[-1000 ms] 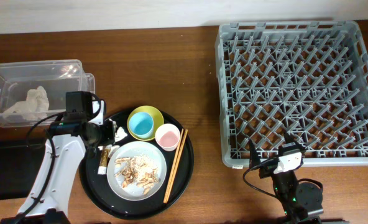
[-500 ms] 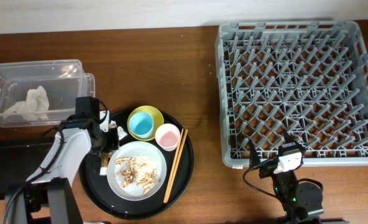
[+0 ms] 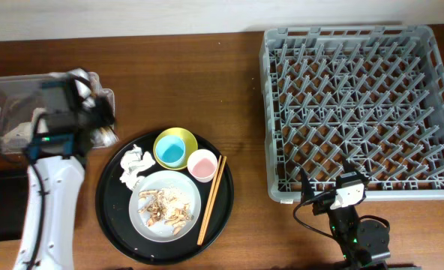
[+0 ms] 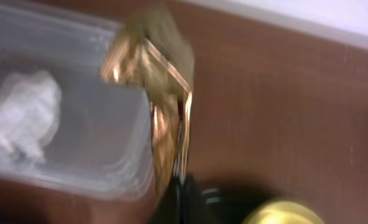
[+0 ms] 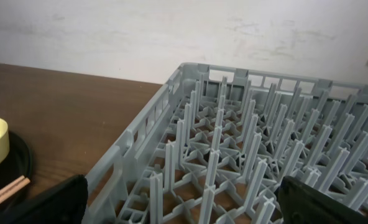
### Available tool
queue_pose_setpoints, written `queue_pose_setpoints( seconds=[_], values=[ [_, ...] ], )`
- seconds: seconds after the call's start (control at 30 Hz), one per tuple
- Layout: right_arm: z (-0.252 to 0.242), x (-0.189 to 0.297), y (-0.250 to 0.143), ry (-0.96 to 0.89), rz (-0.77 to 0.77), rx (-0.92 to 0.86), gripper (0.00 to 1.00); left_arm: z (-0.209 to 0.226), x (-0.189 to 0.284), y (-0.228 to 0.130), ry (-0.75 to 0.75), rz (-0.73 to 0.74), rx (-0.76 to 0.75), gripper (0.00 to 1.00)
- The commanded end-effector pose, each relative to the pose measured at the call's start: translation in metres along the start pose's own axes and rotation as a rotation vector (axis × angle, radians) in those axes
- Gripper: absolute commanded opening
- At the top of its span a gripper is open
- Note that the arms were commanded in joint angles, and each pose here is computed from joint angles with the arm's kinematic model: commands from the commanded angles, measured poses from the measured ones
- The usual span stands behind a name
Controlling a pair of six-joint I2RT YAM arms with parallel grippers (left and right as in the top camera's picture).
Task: Sort waste into correct bins and load items into the dishwasher rack
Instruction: 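Carry the gold wrapper to the clear bin and release it, then grasp the crumpled white tissue on the tray with the left gripper, then drop the tissue into the clear bin and retract the left arm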
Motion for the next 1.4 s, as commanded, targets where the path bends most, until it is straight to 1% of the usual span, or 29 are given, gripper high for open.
queue_pose_setpoints(
  seconds=[0.0, 0.07, 0.1, 0.17, 0.2, 0.23, 0.27, 0.3, 0.37, 0.4, 0.43, 0.47, 0.5, 0.53, 0.57, 0.6, 0.67, 0.73, 0.83, 0.87, 0.9, 0.93, 1.0, 1.07, 1.13, 1.17, 1.2, 1.27, 1.37],
  values=[
    [-0.003, 0.0, -0.003, -0.013, 0.004, -0.002, 0.98, 0.042, 0.014, 0.075, 0.063, -0.311, 0.17, 0.0],
    [-0.003, 0.0, -0.003, -0.013, 0.004, -0.001, 0.98, 0.078, 0.011, 0.098, 0.14, -0.425, 0.215, 0.01],
    [-0.003, 0.0, -0.003, -0.013, 0.004, -0.001, 0.98, 0.093, 0.003, 0.101, 0.162, -0.443, 0.232, 0.01],
    [-0.003, 0.0, -0.003, -0.013, 0.005, -0.001, 0.98, 0.122, -0.024, 0.09, 0.199, -0.415, 0.32, 0.01],
    [-0.003, 0.0, -0.003, -0.013, 0.004, -0.001, 0.98, 0.132, -0.037, 0.081, 0.209, -0.388, 0.372, 0.2],
    [-0.003, 0.0, -0.003, -0.013, 0.004, -0.001, 0.98, 0.136, -0.044, 0.075, 0.217, -0.366, 0.38, 0.68],
    [-0.003, 0.0, -0.003, -0.013, 0.004, -0.001, 0.98, 0.136, -0.045, 0.074, 0.217, -0.363, 0.38, 0.99],
    [-0.003, 0.0, -0.003, -0.013, 0.004, -0.001, 0.98, 0.131, -0.041, 0.077, 0.19, -0.369, 0.375, 0.99],
    [-0.003, 0.0, -0.003, -0.013, 0.005, -0.001, 0.98, 0.091, -0.016, 0.09, -0.035, -0.378, 0.331, 0.99],
    [-0.003, 0.0, -0.003, -0.013, 0.005, -0.001, 0.98, 0.069, 0.0, 0.087, -0.146, -0.343, 0.313, 0.99],
    [-0.003, 0.0, -0.003, -0.013, 0.004, -0.001, 0.99, 0.044, 0.02, 0.076, -0.267, -0.283, 0.303, 0.99],
    [-0.003, 0.0, -0.003, -0.013, 0.004, -0.002, 0.98, 0.024, 0.039, 0.053, -0.356, -0.172, 0.322, 0.99],
    [-0.003, 0.0, -0.003, -0.014, 0.004, -0.001, 0.98, 0.018, 0.049, 0.028, -0.358, -0.069, 0.359, 0.99],
    [-0.003, 0.0, -0.003, -0.013, 0.004, -0.001, 0.98, 0.006, 0.059, -0.021, -0.339, 0.128, 0.392, 0.99],
    [-0.003, 0.0, -0.003, -0.013, 0.004, -0.001, 0.98, -0.003, 0.058, -0.052, -0.317, 0.252, 0.383, 0.96],
    [-0.003, 0.0, -0.003, -0.013, 0.005, -0.001, 0.98, -0.004, 0.053, -0.081, -0.232, 0.355, 0.361, 0.92],
    [-0.003, 0.0, -0.003, -0.013, 0.004, -0.001, 0.98, 0.004, 0.041, -0.117, -0.073, 0.448, 0.28, 0.84],
    [-0.003, 0.0, -0.003, -0.013, 0.004, -0.001, 0.98, 0.008, 0.023, -0.136, 0.007, 0.49, 0.225, 0.82],
    [-0.003, 0.0, -0.003, -0.013, 0.004, -0.001, 0.99, 0.009, -0.003, -0.16, 0.028, 0.604, 0.224, 0.78],
    [-0.003, 0.0, -0.003, -0.013, 0.004, -0.001, 0.98, 0.011, -0.016, -0.173, 0.038, 0.66, 0.226, 0.73],
    [-0.003, 0.0, -0.003, -0.013, 0.004, -0.001, 0.98, 0.011, -0.027, -0.186, 0.045, 0.714, 0.229, 0.57],
    [-0.003, 0.0, -0.003, -0.013, 0.004, -0.001, 0.98, 0.01, -0.035, -0.198, 0.044, 0.764, 0.234, 0.55],
    [-0.003, 0.0, -0.003, -0.013, 0.004, -0.001, 0.98, 0.01, -0.041, -0.21, 0.047, 0.812, 0.236, 0.55],
    [-0.003, 0.0, -0.003, -0.013, 0.004, -0.001, 0.98, -0.004, -0.047, -0.223, 0.016, 0.848, 0.207, 0.55],
    [-0.003, 0.0, -0.003, -0.013, 0.004, -0.001, 0.98, -0.01, -0.052, -0.224, 0.018, 0.825, 0.194, 0.55],
    [-0.003, 0.0, -0.003, -0.013, 0.004, -0.001, 0.98, 0.002, -0.058, -0.219, 0.104, 0.783, 0.211, 0.55],
    [-0.003, 0.0, -0.003, -0.013, 0.004, -0.002, 0.98, 0.005, -0.063, -0.214, 0.119, 0.751, 0.202, 0.55],
    [-0.003, 0.0, -0.003, -0.013, 0.005, -0.001, 0.98, 0.003, -0.068, -0.209, 0.107, 0.722, 0.205, 0.55],
    [-0.003, 0.0, -0.003, -0.013, 0.005, -0.001, 0.98, -0.01, -0.066, -0.211, 0.052, 0.739, 0.208, 0.53]
  ],
)
Point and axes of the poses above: each gripper's point midway between its finger pads, its own x axis back along the fingers, its own z axis along the line the jaws close on, y = z × x, the point moved 1 cm from there along x, back along the fingers, and after that the axes turned 3 degrees about -x, right-handed, at the moved point
